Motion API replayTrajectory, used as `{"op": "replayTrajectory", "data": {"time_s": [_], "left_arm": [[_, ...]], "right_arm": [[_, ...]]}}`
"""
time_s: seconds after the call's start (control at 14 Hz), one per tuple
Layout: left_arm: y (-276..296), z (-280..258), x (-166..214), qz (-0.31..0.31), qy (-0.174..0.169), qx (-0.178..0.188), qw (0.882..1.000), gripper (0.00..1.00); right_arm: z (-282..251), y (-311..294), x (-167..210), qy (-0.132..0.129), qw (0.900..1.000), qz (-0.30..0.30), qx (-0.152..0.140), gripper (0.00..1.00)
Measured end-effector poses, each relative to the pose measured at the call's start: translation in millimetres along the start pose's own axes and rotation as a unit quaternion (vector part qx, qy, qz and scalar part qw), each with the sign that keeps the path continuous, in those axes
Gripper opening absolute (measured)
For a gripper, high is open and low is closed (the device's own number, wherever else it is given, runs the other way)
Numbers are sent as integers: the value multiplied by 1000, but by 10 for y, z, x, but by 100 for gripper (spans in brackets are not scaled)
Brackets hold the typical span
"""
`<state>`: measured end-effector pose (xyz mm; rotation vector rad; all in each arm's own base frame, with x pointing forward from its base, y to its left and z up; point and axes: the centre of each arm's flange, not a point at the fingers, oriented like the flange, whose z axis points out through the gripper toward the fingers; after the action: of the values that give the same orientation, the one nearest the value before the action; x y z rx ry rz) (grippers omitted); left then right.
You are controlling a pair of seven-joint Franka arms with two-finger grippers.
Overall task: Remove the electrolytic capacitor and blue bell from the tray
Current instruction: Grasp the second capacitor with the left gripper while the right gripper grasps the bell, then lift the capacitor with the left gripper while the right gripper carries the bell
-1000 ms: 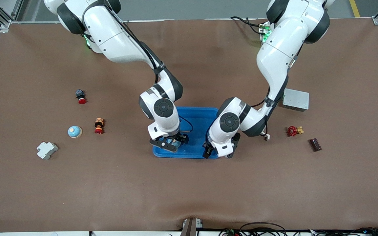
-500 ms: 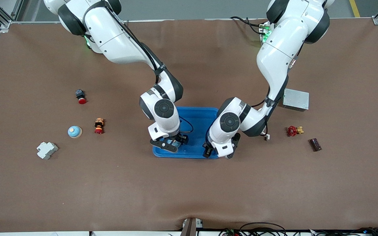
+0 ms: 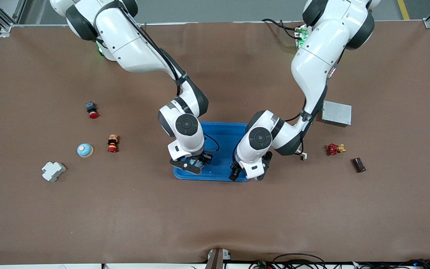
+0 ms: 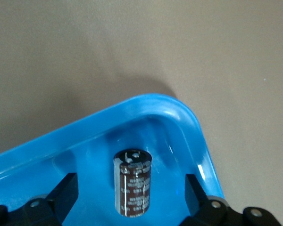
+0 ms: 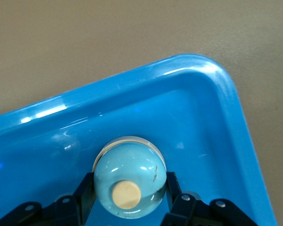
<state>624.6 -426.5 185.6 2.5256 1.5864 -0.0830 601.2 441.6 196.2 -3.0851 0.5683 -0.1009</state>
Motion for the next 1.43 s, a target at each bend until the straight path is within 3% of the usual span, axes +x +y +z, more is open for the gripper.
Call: {"op": "replayTrajectory", "data": {"time_s": [0.21,0.5,0.93,1.14,1.43], "left_arm": [[1,-6,-44,3,0,-1,1000,100],[-4,-2,-77,5,-1,-1,1000,96],[-4,6,-40,4,3,0,1000,97],[-7,12,-35,4,4,0,1000,92],[-9,15,-36,4,4,1,1000,50]], "right_arm": [[-163,-34,31,-13,1000,1,-22,64],[-359,-6,178,-19,999,-16,-28,64],[-508,589,941,-34,993,-106,-25,64],[-618,976,1342,-48,987,-152,-7,64],[-584,1662,1789,-65,974,-217,-2,64]]}}
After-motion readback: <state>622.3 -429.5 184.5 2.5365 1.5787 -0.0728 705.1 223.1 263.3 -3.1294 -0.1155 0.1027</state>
